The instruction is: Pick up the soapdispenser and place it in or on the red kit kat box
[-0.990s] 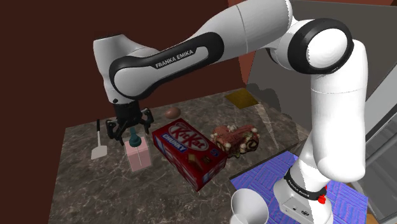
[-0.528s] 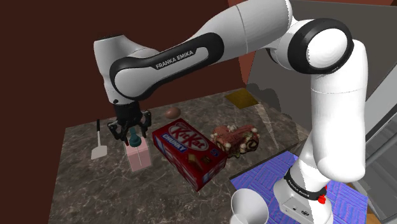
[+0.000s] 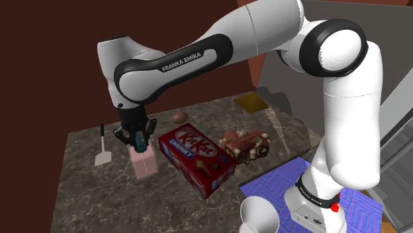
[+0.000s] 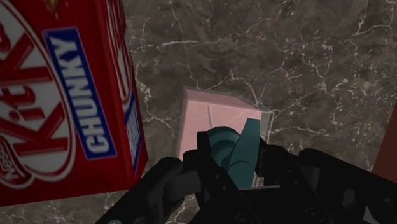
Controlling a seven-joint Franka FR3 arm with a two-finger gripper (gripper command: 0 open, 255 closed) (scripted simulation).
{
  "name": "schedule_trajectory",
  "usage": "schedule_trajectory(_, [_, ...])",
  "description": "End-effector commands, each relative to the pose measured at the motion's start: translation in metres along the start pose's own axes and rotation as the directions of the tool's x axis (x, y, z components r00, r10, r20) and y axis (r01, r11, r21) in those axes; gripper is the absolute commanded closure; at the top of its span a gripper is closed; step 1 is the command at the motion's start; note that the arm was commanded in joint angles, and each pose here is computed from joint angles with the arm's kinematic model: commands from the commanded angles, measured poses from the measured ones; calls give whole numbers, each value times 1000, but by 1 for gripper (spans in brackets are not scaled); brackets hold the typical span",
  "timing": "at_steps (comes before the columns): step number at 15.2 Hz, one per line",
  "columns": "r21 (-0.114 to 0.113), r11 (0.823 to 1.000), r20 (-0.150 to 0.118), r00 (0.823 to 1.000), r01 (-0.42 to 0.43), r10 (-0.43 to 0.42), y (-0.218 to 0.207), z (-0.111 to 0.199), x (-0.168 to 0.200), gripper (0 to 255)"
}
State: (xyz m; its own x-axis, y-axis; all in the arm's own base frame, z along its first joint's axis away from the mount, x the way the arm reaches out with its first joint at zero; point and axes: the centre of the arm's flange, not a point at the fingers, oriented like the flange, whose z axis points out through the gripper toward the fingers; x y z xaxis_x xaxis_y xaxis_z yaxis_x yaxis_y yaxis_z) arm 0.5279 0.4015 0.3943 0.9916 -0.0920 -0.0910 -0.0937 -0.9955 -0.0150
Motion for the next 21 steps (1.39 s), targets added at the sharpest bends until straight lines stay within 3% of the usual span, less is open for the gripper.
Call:
schedule_trajectory(1, [0, 1000, 0, 1000, 0, 0, 0, 0, 0, 255])
schedule_trajectory(21, [0, 1000, 0, 1000, 0, 0, -1, -105, -10, 255])
